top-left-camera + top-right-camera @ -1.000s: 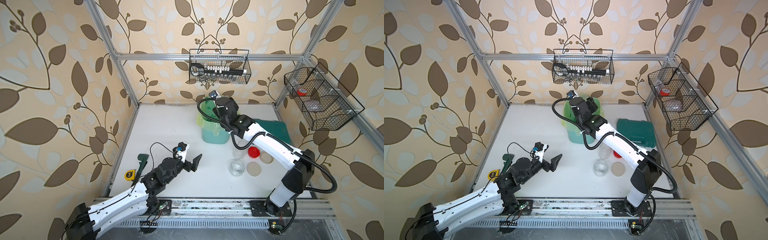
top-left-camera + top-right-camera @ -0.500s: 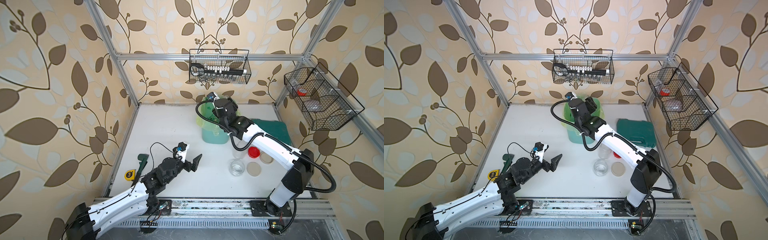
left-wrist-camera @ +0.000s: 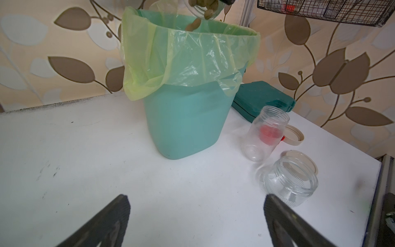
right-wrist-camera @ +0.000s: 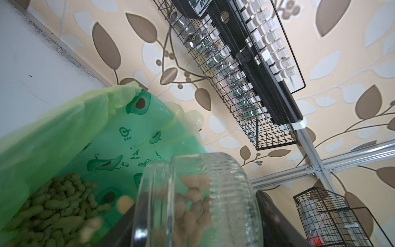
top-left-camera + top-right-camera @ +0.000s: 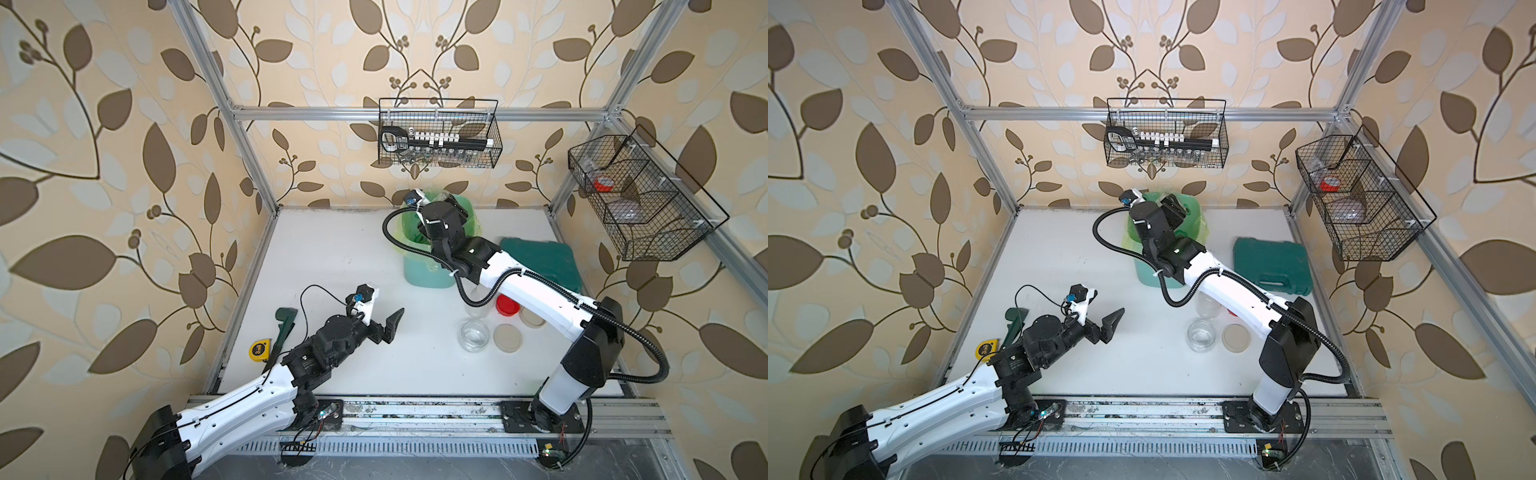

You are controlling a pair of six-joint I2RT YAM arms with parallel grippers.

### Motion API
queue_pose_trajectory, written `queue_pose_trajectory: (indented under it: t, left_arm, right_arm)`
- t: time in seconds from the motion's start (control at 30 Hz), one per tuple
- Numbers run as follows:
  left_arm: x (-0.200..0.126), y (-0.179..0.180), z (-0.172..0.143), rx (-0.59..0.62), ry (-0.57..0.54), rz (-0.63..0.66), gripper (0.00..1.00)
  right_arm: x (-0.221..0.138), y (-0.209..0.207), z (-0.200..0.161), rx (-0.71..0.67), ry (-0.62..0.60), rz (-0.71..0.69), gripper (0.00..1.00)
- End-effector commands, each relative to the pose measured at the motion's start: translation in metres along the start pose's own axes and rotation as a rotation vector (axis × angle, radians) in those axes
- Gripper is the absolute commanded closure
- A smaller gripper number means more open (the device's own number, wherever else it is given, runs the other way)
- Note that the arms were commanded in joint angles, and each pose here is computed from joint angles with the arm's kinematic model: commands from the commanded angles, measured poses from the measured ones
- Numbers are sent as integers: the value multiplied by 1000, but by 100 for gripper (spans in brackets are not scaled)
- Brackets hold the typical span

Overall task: Empty moldy peanuts from jars
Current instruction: Pour the moldy peanuts from the jar into the trash bin.

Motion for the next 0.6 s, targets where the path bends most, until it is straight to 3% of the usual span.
queue_pose_trajectory:
  t: [0.0,0.13,0.57]
  left_arm:
    - [-2,1,13,-11,-59,14,1]
    - [-2,2,13,-8,-57,15,1]
    - [-3,1,13,-11,-58,12,1]
  right_arm:
    - [-4,0,6,17,-34,-25,100]
    - [2,-3,5,72,-12,-2,100]
    - [-6,-88,-12,690,-19,370,100]
Point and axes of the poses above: each gripper's point midway between its finger pads, its own x axis out along the fingers, its own y axis along the line the jaws close on, z = x × y, the point moved 7 cm from there along -x, back along the fingers, and after that the axes turned 12 degrees about x, right-handed, at the moved point
